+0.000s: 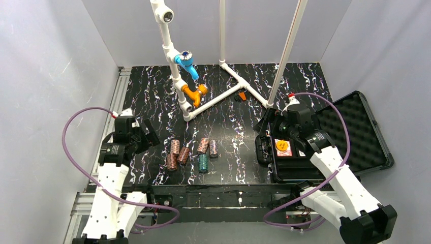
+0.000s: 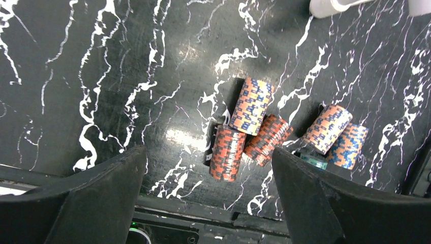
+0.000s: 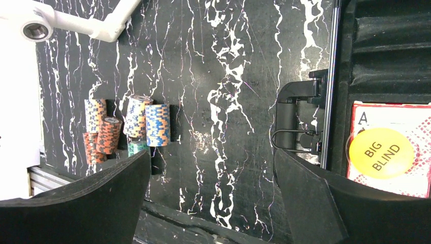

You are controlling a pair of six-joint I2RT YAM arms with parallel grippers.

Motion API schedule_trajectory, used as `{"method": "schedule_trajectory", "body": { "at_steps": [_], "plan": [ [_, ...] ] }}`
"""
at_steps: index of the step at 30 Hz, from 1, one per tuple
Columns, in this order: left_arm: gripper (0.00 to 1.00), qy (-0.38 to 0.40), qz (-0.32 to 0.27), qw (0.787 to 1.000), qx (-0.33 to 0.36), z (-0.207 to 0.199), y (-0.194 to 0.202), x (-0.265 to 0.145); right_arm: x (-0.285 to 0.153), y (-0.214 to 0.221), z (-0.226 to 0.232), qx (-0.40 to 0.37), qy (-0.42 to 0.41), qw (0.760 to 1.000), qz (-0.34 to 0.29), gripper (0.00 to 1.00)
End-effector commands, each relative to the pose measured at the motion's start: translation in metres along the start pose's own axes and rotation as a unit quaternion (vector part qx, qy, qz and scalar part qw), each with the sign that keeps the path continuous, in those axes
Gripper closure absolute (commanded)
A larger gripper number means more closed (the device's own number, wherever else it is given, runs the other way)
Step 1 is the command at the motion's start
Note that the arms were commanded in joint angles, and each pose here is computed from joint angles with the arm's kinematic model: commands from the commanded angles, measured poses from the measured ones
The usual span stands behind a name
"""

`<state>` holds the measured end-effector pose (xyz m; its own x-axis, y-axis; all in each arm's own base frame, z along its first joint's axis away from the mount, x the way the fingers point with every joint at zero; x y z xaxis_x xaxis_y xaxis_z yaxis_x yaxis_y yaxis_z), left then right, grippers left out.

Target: Pack up texas hold em set

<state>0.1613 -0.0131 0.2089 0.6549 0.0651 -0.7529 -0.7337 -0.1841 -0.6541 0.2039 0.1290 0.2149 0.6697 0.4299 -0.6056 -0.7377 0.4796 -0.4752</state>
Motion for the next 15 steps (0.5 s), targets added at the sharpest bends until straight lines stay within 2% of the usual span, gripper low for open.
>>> {"method": "schedule_trajectory", "body": {
  "at_steps": [1, 6, 10, 15],
  "plan": [
    [0.08, 0.038, 0.029, 0.999, 0.017, -0.010, 0.000, 0.009, -0.010, -0.005, 0.010, -0.024, -0.018, 1.000, -0.004, 0.00],
    [0.13, 0.110, 0.066, 0.991, 0.031, -0.029, 0.002, 0.021, -0.010, 0.002, 0.010, -0.043, -0.040, 0.998, 0.008, 0.00],
    [0.21, 0.126, 0.100, 0.986, 0.035, -0.035, 0.004, 0.031, -0.007, -0.002, 0.009, -0.078, -0.037, 0.996, 0.010, 0.00],
    [0.24, 0.137, 0.119, 0.981, 0.065, -0.045, 0.006, 0.036, -0.003, -0.003, 0.012, -0.097, -0.049, 0.994, 0.017, 0.00]
  ]
}}
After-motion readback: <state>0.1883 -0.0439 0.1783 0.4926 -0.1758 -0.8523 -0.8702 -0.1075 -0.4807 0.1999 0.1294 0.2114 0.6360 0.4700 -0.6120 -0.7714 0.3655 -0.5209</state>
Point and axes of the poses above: each gripper's point midway between its finger pads, its own x axis out along the fingers, its own z axis along the line the jaws close on, y = z × x, the point moved 5 cm from there along -x, back along the fingers, and after that the axes turned 13 degrees about x, right-handed, at the moved point
